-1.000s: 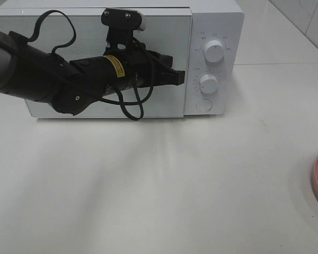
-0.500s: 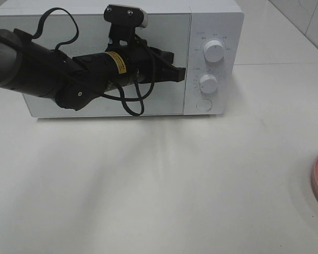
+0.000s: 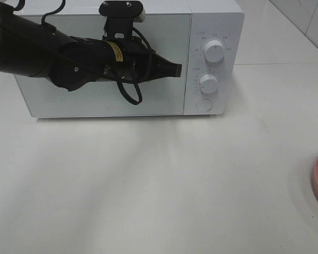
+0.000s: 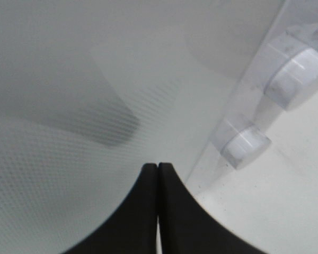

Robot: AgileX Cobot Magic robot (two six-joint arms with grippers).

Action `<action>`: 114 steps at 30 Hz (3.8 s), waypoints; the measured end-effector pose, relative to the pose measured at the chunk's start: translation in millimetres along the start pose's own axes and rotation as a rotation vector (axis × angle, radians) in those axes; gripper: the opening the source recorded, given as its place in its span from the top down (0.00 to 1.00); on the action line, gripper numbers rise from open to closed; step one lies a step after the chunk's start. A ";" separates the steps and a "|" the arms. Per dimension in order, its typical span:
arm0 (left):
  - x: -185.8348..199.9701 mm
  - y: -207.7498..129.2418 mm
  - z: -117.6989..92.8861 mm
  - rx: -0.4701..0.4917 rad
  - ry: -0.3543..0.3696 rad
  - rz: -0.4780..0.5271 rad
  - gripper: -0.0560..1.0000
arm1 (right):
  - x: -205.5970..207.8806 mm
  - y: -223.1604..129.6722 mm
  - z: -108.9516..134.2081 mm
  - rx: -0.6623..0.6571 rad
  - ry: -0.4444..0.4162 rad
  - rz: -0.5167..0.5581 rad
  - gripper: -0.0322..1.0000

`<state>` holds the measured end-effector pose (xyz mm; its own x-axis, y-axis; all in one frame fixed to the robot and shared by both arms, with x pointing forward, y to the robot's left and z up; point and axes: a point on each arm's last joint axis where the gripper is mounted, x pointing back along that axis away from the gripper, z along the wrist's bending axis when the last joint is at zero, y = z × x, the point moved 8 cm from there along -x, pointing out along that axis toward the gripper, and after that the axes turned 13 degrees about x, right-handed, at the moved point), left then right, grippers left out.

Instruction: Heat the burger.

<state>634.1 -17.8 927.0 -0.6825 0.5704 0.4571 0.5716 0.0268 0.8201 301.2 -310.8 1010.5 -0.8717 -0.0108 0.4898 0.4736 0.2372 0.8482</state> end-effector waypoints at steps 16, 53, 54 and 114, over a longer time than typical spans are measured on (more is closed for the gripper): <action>22.2 -65.9 -35.8 0.010 0.065 0.340 0.04 | 0.0 0.0 0.0 0.000 0.000 0.000 0.24; 184.6 -43.2 60.1 0.138 0.421 0.797 0.02 | 0.0 0.0 0.0 0.000 0.000 0.000 0.24; 198.3 -44.7 76.2 0.189 0.443 0.791 0.02 | 0.0 0.0 0.0 0.000 0.000 0.000 0.24; 451.5 -101.6 81.4 0.225 0.623 -0.255 0.02 | 0.0 0.0 0.0 0.000 0.000 0.000 0.24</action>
<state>305.0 303.8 1022.1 -0.9026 -0.0503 0.4274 0.3938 0.3041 0.8674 301.2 -310.8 1010.5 -0.8717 -0.0108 0.4898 0.4736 0.2372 0.8482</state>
